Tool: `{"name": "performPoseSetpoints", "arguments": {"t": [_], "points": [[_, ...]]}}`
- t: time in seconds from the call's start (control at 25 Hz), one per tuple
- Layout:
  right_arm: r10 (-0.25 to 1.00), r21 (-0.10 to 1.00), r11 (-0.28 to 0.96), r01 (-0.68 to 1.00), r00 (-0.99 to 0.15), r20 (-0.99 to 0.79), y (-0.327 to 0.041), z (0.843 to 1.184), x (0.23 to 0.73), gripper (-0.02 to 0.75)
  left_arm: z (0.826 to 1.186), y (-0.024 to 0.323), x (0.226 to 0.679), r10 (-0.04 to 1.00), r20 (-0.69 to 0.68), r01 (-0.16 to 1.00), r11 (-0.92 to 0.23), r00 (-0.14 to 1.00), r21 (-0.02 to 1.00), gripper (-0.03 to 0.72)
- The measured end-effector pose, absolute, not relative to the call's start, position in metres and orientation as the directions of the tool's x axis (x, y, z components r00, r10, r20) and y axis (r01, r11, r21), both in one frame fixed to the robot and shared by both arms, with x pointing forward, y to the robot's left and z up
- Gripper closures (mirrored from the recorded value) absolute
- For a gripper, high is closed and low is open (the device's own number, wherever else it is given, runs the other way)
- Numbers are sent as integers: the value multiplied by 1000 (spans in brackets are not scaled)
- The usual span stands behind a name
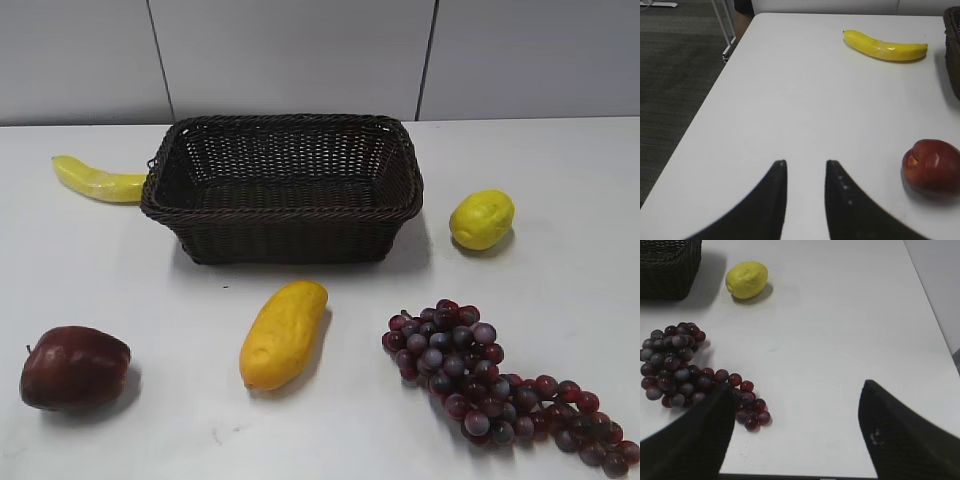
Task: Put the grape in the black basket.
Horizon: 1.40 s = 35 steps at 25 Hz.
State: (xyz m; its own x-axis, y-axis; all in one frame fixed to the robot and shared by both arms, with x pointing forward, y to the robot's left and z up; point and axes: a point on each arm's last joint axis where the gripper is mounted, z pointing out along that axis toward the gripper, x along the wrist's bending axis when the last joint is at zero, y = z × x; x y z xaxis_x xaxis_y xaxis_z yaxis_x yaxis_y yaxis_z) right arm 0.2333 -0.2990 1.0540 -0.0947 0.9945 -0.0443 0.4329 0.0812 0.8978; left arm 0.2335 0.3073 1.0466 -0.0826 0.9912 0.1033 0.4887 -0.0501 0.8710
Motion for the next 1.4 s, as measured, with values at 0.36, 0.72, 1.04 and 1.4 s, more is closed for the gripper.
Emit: {"name": "performPoseSetpoints", "arguments": {"t": [0.36,0.72,1.04,1.4], "points": [[994,898,82,433,-95,-45,-299,1054,233,155,1047,307,234,991,103,489,-50,-83,871,450],[995,898,81,433,-95,-44,-299,1054,233,164,1047,307,234,991,103,489,-50,-83,871,450],[993,814,70,576,-117,-2,-294,1054,258,183,1047,307,234,991,103,489,-50,-83,871,450],[992,601,76,795,-122,36,-288,1049,307,183,1047,307,234,991,103,489,-50,-83,871,450]]}}
